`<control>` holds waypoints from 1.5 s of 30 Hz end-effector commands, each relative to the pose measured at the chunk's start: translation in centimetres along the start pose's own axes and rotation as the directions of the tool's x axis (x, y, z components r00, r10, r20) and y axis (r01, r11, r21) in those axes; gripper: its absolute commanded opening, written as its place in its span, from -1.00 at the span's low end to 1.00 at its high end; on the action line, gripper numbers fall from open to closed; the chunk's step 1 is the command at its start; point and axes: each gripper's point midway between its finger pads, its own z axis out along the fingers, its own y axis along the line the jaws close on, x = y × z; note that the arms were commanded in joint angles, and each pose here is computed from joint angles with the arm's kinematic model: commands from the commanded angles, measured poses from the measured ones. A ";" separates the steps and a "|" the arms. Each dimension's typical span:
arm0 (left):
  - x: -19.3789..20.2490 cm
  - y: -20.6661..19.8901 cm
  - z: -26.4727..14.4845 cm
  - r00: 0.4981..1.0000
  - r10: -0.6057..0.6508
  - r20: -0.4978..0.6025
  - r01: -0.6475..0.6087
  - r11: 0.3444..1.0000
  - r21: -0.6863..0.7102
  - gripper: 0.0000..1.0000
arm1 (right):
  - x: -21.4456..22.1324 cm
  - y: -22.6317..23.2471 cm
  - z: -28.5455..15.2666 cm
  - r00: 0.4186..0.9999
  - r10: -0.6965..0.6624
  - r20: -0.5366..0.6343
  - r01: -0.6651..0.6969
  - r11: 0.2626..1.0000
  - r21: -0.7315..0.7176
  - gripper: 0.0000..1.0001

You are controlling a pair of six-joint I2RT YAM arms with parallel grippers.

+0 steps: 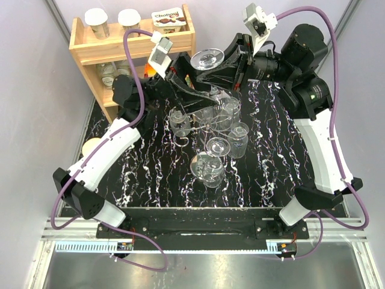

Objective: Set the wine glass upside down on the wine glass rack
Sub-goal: Turn the wine glass upside down at the wine rack.

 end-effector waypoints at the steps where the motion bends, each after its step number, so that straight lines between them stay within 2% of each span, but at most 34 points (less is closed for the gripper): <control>1: 0.0 0.1 0.7 1.000 0.011 0.006 -0.011 1.000 0.025 0.30 | -3.5 0.1 -0.2 0.988 -0.122 0.094 0.120 0.993 0.023 -1.00; 4: -0.6 0.3 1.0 1.000 0.021 0.023 -0.022 0.999 0.023 0.22 | -3.5 0.1 -0.2 0.988 -0.121 0.094 0.120 0.993 0.023 -1.00; 8: -1.2 0.2 1.2 0.999 0.029 0.037 -0.030 0.999 0.026 -0.20 | -3.5 0.2 -0.3 0.988 -0.122 0.093 0.120 0.993 0.020 -1.00; 14: -0.4 0.2 0.9 1.000 0.006 0.024 -0.007 1.000 0.023 -0.66 | -3.3 0.3 -0.4 0.989 -0.120 0.089 0.119 0.993 0.022 -1.00; 17: -0.4 0.0 0.8 1.000 0.004 0.020 -0.005 1.000 0.024 -1.00 | -3.5 0.4 -0.5 0.988 -0.123 0.092 0.121 0.992 0.026 -1.00; 25: -0.1 -0.3 0.7 1.000 -0.001 0.001 0.001 1.000 0.028 -1.00 | -3.6 0.0 -0.7 0.990 -0.102 0.094 0.098 0.994 0.047 -0.99; 31: -0.4 -0.1 0.1 1.000 -0.001 -0.008 0.001 1.000 0.008 -1.00 | -2.9 -0.1 -0.7 0.993 -0.089 0.082 0.085 0.995 0.052 -0.37; 36: -0.9 -0.3 -0.4 1.000 0.010 -0.010 -0.010 1.000 -0.005 -1.00 | -2.9 0.1 -1.0 0.993 -0.094 0.078 0.090 0.994 0.063 -0.03; 45: -1.7 -0.6 -0.7 1.000 0.030 -0.006 -0.030 0.999 -0.016 -1.00 | -2.5 0.2 -1.3 0.993 -0.103 0.064 0.098 0.992 0.074 -0.03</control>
